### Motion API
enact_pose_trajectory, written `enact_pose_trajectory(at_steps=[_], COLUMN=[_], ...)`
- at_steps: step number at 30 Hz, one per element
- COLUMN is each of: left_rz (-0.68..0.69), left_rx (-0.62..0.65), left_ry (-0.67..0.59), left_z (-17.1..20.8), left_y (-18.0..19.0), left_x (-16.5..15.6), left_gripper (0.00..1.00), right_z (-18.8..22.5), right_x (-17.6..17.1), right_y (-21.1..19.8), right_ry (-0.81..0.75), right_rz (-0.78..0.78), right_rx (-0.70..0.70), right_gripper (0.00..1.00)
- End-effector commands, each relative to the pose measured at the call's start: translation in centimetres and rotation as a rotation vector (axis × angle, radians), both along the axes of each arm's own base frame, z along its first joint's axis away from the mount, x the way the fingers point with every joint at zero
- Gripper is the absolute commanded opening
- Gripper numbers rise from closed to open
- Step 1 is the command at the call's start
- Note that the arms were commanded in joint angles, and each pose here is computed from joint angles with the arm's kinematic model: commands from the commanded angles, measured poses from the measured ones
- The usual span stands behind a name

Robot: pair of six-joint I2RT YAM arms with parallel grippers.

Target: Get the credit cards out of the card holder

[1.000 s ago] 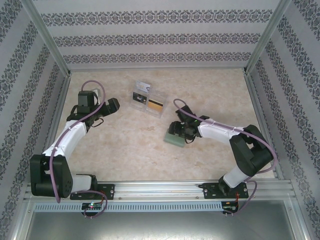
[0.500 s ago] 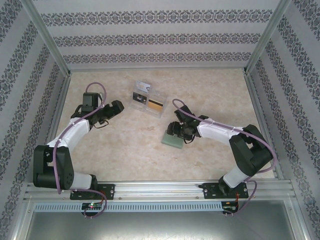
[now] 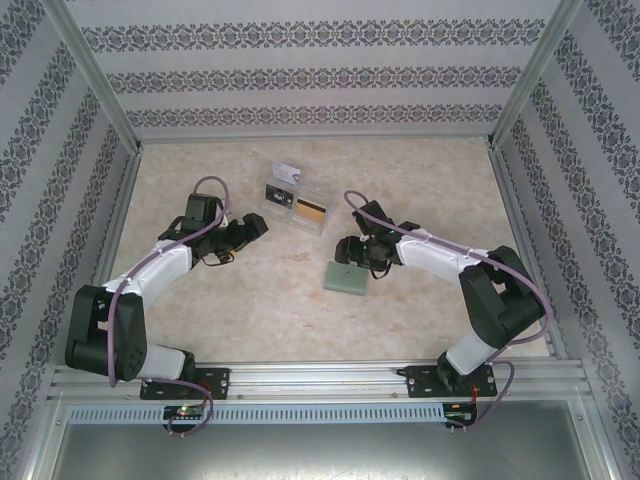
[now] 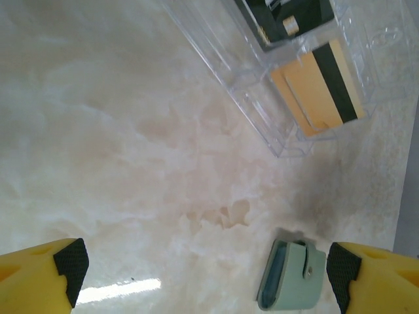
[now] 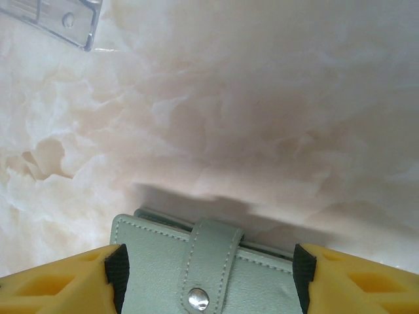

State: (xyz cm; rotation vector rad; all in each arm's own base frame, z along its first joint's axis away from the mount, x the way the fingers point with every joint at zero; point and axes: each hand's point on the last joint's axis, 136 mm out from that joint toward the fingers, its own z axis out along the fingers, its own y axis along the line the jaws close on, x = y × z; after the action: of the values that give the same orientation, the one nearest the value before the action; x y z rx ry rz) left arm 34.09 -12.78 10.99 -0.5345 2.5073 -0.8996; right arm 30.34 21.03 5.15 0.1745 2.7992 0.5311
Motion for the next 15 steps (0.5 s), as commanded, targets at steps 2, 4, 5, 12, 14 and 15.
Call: enact_pose_trajectory(at_steps=[2, 4, 5, 12, 14, 15], left_rz=[-0.014, -0.021, -0.026, -0.066, -0.076, -0.082], left_rx=[-0.059, -0.072, -0.079, -0.105, -0.111, -0.114], left_ry=[0.008, 0.018, 0.026, 0.072, 0.088, 0.098], left_z=[0.4, 0.2, 0.1, -0.9, -1.3, -1.5], left_y=[-2.2, -3.1, -3.5, -5.7, -6.0, -6.3], left_x=[-0.7, -1.1, -1.3, -2.6, -2.8, -3.0], left_gripper=[0.96, 0.95, 0.95, 0.96, 0.96, 0.96], right_z=[-1.1, -1.4, -1.5, -1.6, -1.5, -1.4], right_x=[0.1, -0.1, -0.3, -2.3, -3.1, -3.6], right_y=[-0.7, -0.6, -0.4, 0.6, 1.3, 1.7], right_ry=[0.034, 0.05, 0.061, 0.121, 0.142, 0.153], right_rz=[0.033, 0.042, 0.05, 0.071, 0.078, 0.078], right_rx=[-0.07, -0.066, -0.058, -0.018, 0.006, 0.022], right_gripper=[0.71, 0.72, 0.72, 0.73, 0.72, 0.72])
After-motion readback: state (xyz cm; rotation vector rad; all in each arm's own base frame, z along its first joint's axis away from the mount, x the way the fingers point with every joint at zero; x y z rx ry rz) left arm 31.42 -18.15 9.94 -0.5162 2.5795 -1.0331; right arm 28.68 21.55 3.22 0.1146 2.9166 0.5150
